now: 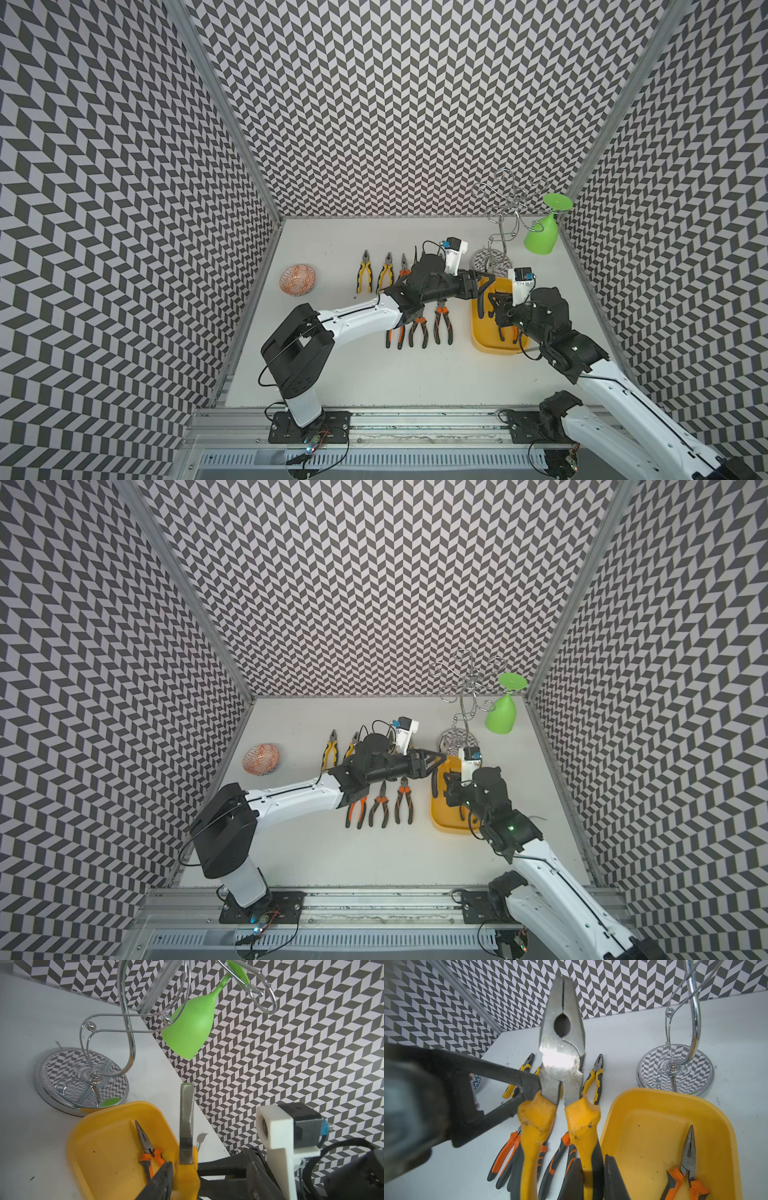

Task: Take the pliers out of the storage box
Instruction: Pick up the pliers from the storage box.

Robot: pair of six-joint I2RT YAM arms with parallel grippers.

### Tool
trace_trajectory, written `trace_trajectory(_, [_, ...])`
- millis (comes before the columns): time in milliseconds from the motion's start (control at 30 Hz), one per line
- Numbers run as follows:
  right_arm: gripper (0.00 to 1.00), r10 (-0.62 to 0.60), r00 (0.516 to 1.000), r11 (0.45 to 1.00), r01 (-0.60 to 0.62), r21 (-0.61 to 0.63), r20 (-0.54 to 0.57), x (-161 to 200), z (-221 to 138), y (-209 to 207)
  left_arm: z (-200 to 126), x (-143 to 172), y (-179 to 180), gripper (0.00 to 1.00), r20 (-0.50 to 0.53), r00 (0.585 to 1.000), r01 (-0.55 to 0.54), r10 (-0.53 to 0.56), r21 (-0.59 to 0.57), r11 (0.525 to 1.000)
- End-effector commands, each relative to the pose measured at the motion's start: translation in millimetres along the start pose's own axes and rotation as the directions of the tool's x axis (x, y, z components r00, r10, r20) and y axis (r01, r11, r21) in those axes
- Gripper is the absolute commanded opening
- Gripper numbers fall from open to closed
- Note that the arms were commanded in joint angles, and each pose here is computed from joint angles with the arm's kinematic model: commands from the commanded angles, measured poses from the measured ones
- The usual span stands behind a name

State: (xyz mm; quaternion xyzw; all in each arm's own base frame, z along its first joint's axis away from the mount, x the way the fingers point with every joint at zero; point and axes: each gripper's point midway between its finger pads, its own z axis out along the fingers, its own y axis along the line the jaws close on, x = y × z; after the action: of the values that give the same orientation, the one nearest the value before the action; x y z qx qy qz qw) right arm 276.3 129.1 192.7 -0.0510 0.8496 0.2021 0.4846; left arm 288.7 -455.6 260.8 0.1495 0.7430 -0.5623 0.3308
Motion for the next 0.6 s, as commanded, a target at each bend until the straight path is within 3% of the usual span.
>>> trace_trajectory(0, [0.00, -0.011, 0.983, 0.997, 0.024, -0.070, 0.186, -54, -15, 21, 6, 6, -6, 0.53, -0.036, 0.999, 0.009, -0.008, 0.018, 1.000])
trace_trajectory(267, [0.00, -0.029, 0.983, 0.996, 0.043, -0.075, 0.179, -52, -13, 23, 18, 14, -4, 0.53, -0.080, 0.997, 0.022, -0.020, 0.026, 0.999])
trace_trajectory(567, [0.00, -0.049, 0.981, 0.995, 0.065, -0.081, 0.188, -54, -16, 25, 23, 17, -4, 0.27, -0.092, 0.996, 0.027, -0.023, 0.035, 0.999])
